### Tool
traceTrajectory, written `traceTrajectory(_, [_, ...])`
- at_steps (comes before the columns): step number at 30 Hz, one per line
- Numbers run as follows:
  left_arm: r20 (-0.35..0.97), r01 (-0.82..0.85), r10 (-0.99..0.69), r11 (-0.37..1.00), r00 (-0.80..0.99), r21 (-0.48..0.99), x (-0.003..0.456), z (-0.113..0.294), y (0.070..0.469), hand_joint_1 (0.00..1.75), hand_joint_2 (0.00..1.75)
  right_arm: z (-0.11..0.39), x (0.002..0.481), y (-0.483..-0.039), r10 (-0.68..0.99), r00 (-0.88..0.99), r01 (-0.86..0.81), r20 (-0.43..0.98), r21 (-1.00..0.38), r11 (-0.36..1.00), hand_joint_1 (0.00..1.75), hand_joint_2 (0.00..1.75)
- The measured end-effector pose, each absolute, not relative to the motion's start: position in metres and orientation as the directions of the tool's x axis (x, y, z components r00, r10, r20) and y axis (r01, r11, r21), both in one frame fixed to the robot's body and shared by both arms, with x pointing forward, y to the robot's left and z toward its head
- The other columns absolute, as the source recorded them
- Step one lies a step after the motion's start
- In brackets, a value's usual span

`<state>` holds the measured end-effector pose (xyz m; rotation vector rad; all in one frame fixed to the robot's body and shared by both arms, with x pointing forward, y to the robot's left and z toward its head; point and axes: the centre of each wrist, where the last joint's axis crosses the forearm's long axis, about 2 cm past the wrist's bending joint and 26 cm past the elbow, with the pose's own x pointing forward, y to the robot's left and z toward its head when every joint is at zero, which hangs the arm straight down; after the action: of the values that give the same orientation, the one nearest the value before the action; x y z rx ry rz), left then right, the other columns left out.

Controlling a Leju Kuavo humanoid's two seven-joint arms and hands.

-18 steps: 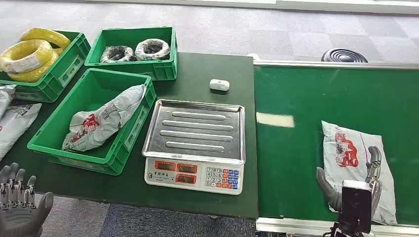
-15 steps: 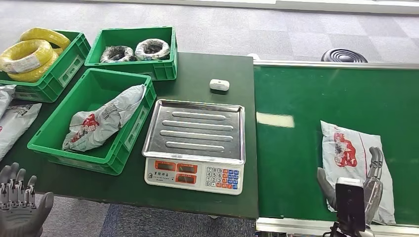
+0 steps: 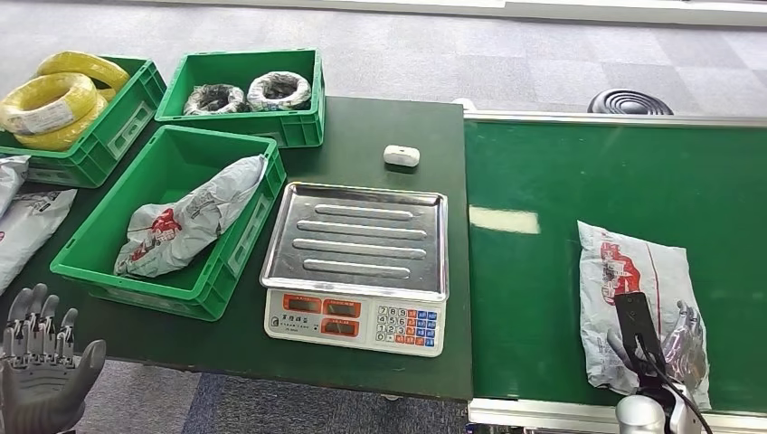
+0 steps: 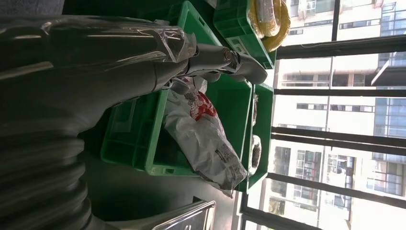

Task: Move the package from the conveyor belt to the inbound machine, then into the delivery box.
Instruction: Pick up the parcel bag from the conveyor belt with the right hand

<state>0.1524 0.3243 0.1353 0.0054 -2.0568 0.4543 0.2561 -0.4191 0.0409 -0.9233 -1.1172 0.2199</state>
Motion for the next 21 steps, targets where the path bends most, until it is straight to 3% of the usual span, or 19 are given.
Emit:
traceTrajectory(7, [0.839,-0.179,0.177,0.934,-0.514,-0.308,0.156,0.135,0.327,0.00,1.75,0.030,0.270,-0.448,0.541,0.569,0.048,0.619,-0.682,0.730,0.03,1.75])
traceTrajectory(11, [0.845,-0.187,0.174,0.934,-0.506,-0.305,0.153,0.133,0.327,0.00,1.75,0.031,0.275,-0.460,0.520,0.616,-0.012,0.592,-0.653,0.757,1.51,1.75])
traceTrajectory(13, [0.849,-0.191,0.174,0.933,-0.498,-0.304,0.151,0.133,0.327,0.00,1.75,0.033,0.276,-0.464,0.508,0.627,-0.019,0.591,-0.640,0.768,1.59,1.75])
traceTrajectory(21, [0.855,-0.196,0.172,0.934,-0.490,-0.300,0.146,0.133,0.328,0.00,1.75,0.040,0.281,-0.472,0.485,0.622,-0.024,0.614,-0.604,0.796,1.66,1.75])
